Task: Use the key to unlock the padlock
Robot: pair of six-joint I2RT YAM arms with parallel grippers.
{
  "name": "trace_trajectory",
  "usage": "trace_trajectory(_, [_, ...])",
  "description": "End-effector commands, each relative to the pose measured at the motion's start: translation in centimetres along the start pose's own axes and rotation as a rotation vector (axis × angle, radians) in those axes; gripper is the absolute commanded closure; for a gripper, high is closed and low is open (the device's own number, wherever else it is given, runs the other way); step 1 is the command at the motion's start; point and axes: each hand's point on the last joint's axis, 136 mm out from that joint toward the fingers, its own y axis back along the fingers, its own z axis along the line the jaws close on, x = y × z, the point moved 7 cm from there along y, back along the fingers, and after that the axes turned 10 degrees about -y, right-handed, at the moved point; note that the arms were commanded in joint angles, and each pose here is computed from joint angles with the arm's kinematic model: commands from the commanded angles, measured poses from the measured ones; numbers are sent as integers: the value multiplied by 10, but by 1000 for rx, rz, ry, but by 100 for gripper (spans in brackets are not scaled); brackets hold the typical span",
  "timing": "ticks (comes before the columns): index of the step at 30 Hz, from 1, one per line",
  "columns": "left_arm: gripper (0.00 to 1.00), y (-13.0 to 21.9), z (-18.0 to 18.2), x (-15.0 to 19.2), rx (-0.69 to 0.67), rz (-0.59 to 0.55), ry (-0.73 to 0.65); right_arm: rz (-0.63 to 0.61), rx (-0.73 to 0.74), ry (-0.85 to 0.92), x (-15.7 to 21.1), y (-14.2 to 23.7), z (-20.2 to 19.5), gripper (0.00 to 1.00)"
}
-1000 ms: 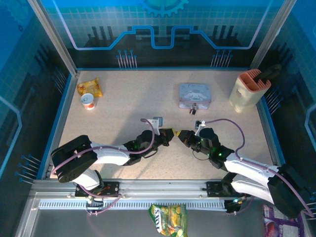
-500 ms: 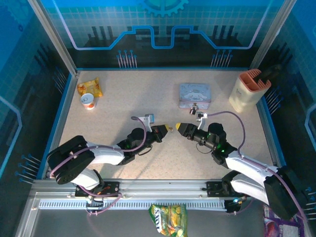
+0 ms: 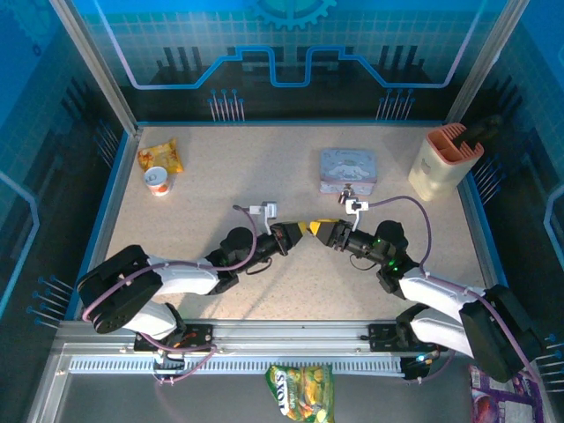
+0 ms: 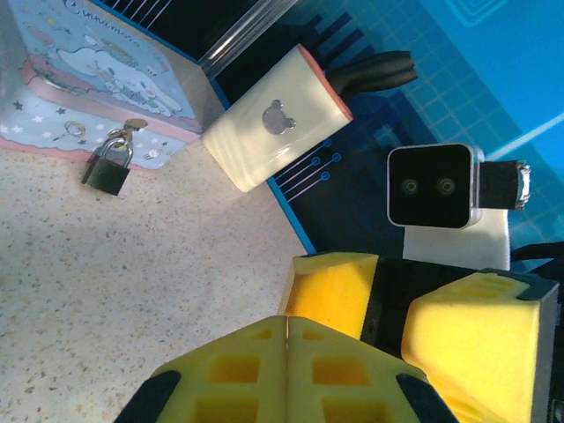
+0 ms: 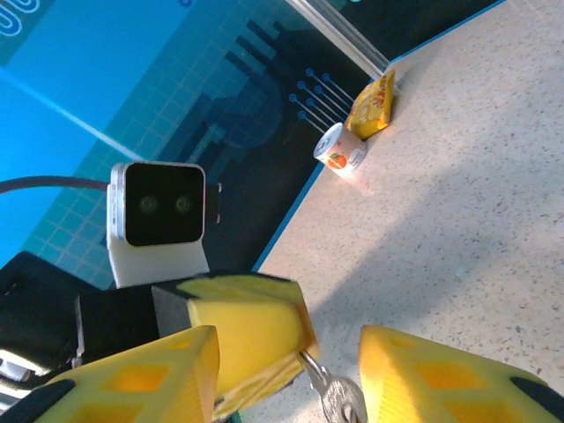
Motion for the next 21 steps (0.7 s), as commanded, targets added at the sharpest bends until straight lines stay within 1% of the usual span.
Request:
trace_trajectory(1, [100,9,-10,-18,103,-65,-12,10,-48,36,1,3,4,56])
trace_trajectory(5, [100,10,-10,-23,122,-54,-28,27,-72,26,4,3,5,57])
trace_trajectory(11, [100,11,-21,-27,178,-43,-61,23,-99,13,2,2,8,58])
trace_trajectory(15, [100,14,-25,-30,220,-47,-71,22,-152,4,0,2,15,60])
trace_trajectory(21, [100,21,-24,-32,241,-67,-68,43,-197,3,7,-2,17,65])
